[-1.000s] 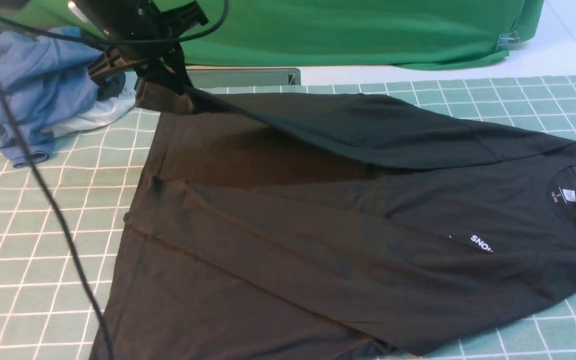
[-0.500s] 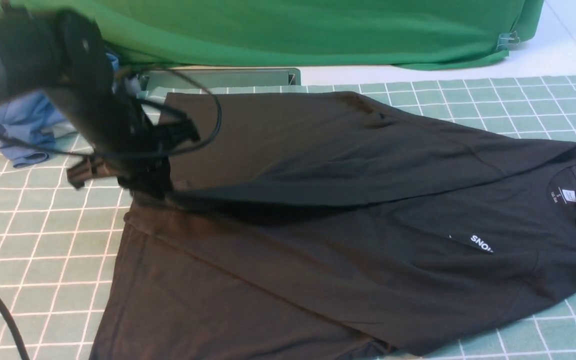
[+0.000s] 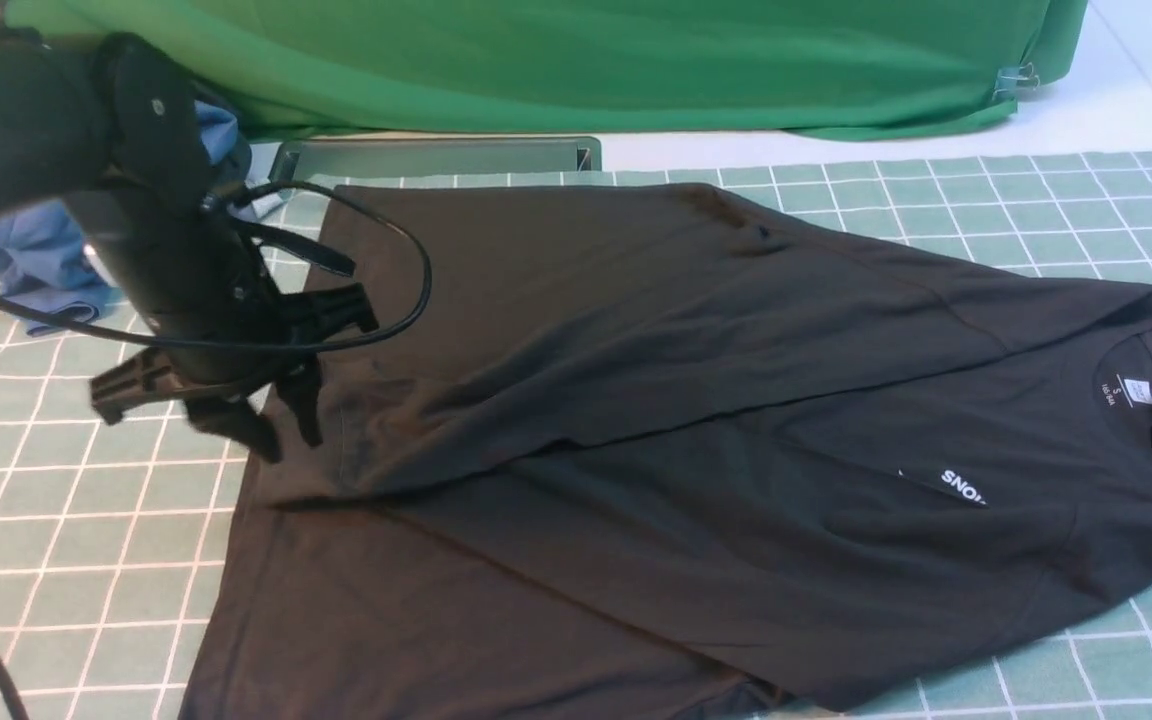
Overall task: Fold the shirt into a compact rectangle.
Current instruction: 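Fold the left side of the dark shirt inward over its body with the left gripper, then grasp the near edge of the shirt at its hem and shoulder corners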
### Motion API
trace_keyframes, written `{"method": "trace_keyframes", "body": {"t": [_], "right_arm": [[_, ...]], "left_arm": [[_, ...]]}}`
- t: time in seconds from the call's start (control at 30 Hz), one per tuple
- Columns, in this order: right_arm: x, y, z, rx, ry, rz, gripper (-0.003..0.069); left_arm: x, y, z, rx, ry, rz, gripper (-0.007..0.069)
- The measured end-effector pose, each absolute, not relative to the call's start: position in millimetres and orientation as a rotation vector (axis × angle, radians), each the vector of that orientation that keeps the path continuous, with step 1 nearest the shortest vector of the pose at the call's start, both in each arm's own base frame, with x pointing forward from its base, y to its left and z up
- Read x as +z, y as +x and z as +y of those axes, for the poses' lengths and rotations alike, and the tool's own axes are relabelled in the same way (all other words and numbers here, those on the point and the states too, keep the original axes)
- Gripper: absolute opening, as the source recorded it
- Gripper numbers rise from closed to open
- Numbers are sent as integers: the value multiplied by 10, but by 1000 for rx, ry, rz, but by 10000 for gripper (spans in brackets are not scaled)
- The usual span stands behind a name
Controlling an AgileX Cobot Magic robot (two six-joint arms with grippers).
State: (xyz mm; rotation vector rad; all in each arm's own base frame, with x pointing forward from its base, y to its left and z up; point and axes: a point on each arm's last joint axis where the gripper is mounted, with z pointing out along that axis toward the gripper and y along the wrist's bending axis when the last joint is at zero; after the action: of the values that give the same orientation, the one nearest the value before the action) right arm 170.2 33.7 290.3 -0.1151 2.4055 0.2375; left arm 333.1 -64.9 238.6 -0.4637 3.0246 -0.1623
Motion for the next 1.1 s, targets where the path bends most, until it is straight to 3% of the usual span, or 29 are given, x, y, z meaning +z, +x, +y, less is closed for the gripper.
{"method": "trace_keyframes", "body": {"t": [0.13,0.27,0.43,0.53,0.63,0.93,1.1], "right_arm": [[2903,1702,337,239,-112,2406,72],[2903,1702,337,239,-110,2406,76],[2903,1702,337,239,-110,2406,81],[2905,1705,336,239,-110,2402,87],[2912,1713,336,238,-108,2391,90],[2920,1723,335,241,-97,2377,91],[2923,1726,335,242,-92,2373,91]], "left_arm": [[2494,3208,-572,-49,-418,3065,286],[2472,3021,-546,-50,-430,3094,318],[2206,2690,-541,-84,-489,3194,324],[1844,2468,-563,-93,-506,3176,324],[1662,2305,-579,-75,-518,3210,324],[1643,2153,-528,19,-533,3268,324],[1584,2186,-492,45,-513,3187,324]]}}
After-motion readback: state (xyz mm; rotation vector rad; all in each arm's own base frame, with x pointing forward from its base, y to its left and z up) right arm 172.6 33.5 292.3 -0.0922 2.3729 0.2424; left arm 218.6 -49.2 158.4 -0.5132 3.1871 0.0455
